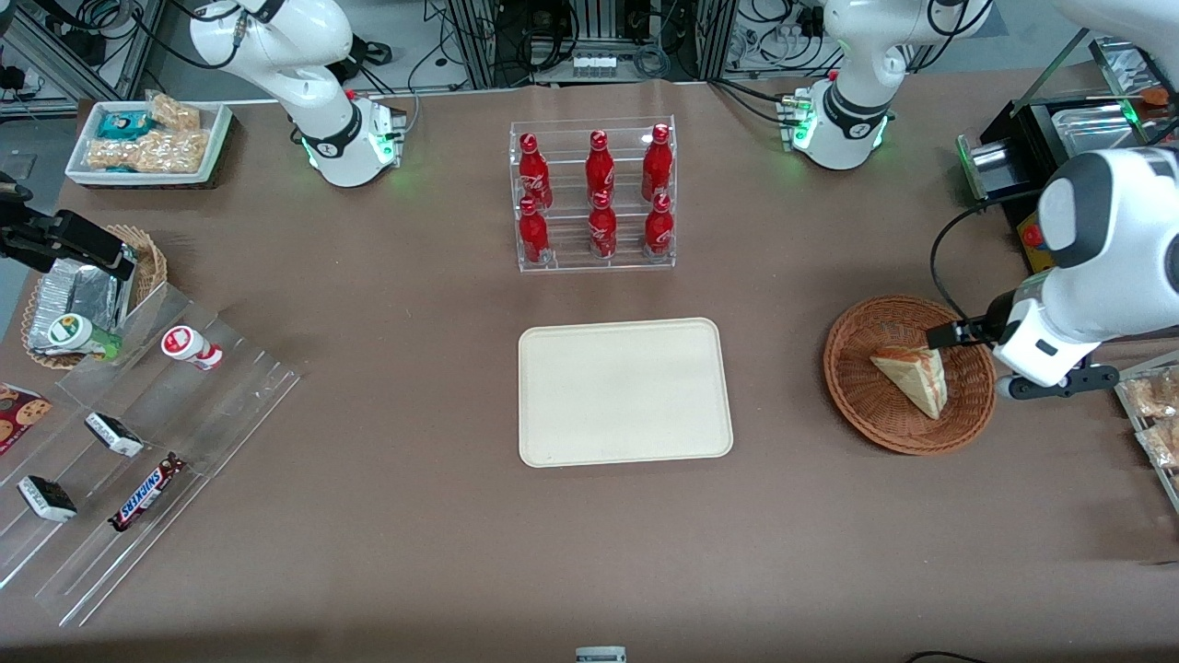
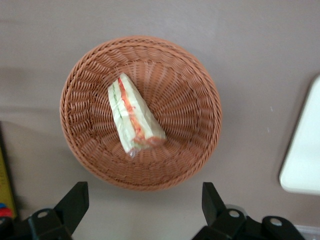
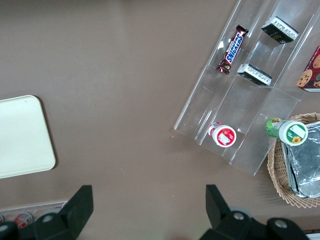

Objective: Place sandwich from basket to tray
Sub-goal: 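Lower the open left gripper over the sandwich in the wicker basket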

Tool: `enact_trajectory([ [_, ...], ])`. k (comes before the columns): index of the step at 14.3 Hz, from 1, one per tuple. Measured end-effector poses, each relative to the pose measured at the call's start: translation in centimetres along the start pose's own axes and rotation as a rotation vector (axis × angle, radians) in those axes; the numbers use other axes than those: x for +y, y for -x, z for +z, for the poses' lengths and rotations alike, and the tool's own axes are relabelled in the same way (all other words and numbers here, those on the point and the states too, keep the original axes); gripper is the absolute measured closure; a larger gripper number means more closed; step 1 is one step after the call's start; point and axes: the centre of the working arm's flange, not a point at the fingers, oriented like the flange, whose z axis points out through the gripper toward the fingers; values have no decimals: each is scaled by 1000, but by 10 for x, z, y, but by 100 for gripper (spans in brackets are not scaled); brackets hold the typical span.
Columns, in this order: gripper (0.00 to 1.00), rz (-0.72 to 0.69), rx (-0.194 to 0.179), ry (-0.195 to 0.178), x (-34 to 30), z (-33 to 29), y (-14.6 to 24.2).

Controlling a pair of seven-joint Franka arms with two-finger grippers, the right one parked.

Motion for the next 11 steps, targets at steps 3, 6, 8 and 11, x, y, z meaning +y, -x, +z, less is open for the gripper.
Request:
enact_trajectory([
  [3,0,-207,30,7,-1,34,2],
  [6,0,-370,21,10,-11,56,5],
  [8,0,-450,43,24,-24,69,4],
  [11,0,-540,68,43,-37,96,6],
])
